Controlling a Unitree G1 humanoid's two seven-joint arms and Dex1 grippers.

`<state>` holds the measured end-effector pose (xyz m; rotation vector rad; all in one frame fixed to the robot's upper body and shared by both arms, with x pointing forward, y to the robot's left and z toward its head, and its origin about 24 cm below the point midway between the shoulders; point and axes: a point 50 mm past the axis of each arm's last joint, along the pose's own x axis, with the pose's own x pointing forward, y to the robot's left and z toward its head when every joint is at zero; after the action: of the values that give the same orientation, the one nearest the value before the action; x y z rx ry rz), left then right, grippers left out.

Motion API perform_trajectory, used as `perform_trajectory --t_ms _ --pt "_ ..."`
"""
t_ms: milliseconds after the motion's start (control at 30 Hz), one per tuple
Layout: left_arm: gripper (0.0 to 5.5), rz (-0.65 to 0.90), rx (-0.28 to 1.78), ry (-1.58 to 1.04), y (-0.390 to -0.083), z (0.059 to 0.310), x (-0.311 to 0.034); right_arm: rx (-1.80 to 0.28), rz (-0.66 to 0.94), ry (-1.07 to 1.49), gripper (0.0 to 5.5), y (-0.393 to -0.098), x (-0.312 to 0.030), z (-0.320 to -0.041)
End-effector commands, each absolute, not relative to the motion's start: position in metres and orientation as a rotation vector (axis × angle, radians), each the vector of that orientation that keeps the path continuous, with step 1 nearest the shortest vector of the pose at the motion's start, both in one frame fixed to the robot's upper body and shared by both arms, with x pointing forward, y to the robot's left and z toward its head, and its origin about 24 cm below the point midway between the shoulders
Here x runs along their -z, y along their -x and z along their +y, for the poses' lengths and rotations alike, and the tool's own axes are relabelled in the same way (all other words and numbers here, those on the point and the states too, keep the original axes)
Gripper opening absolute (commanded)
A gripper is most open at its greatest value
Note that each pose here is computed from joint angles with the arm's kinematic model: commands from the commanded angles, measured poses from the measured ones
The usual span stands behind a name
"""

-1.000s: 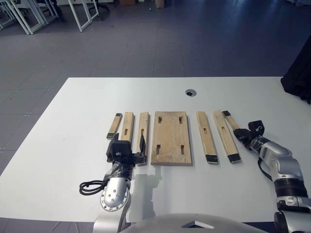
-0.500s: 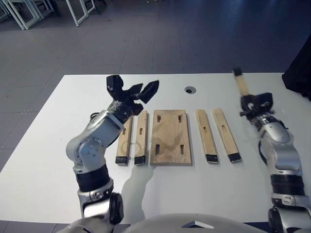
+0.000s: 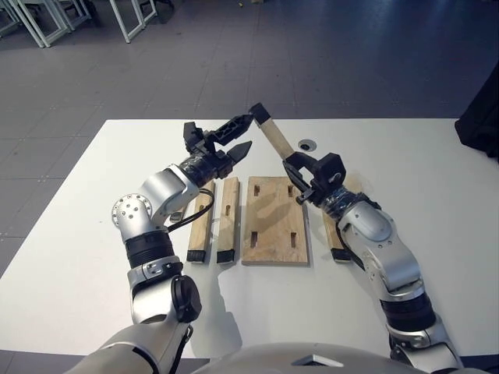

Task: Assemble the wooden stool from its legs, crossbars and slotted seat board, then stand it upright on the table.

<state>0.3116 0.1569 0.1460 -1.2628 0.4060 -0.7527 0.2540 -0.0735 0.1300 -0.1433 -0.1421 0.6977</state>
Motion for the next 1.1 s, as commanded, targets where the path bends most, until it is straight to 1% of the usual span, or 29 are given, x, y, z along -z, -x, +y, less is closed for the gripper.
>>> perform_trajectory --t_ms 33,100,233,333,467,500,533,600,833,1033,1067,1100 --pt "4.28 0.396 0.797 1.242 -0.311 0.156 -0.156 -0.733 -0.127 0.131 1.28 -0.250 -0.126 -0.064" --pt "4.28 0.389 0.804 1.240 -0.312 0.156 -0.159 -0.763 -0.117 0.125 1.28 -0.244 -0.124 -0.059" --pt "3.45 0.368 0.817 1.238 -0.313 0.161 -0.163 -0.780 -0.105 0.117 1.28 -0.240 -0.121 -0.056" --pt "3.05 0.362 0.823 1.223 -0.313 0.167 -0.165 -0.783 -0.099 0.107 1.28 -0.237 -0.120 -0.054" --pt "2.41 0.374 0.819 1.193 -0.312 0.173 -0.161 -0.778 -0.099 0.108 1.28 -0.237 -0.121 -0.055" --pt "2.17 0.380 0.816 1.182 -0.312 0.173 -0.160 -0.778 -0.098 0.109 1.28 -0.238 -0.121 -0.056" --pt "2.09 0.386 0.816 1.172 -0.312 0.173 -0.159 -0.778 -0.098 0.110 1.28 -0.238 -0.121 -0.056" --pt "1.70 0.407 0.822 1.153 -0.310 0.171 -0.155 -0.778 -0.097 0.110 1.28 -0.238 -0.120 -0.056" --pt "0.68 0.447 0.840 1.141 -0.306 0.163 -0.149 -0.775 -0.097 0.110 1.28 -0.239 -0.121 -0.056" --pt "0.59 0.424 0.785 1.188 -0.310 0.170 -0.149 -0.779 -0.095 0.108 1.28 -0.238 -0.121 -0.057" --pt "0.59 0.415 0.771 1.179 -0.310 0.173 -0.149 -0.793 -0.090 0.100 1.64 -0.237 -0.121 -0.058" --pt "0.54 0.388 0.733 1.164 -0.312 0.179 -0.150 -0.790 -0.089 0.105 1.79 -0.238 -0.121 -0.059"
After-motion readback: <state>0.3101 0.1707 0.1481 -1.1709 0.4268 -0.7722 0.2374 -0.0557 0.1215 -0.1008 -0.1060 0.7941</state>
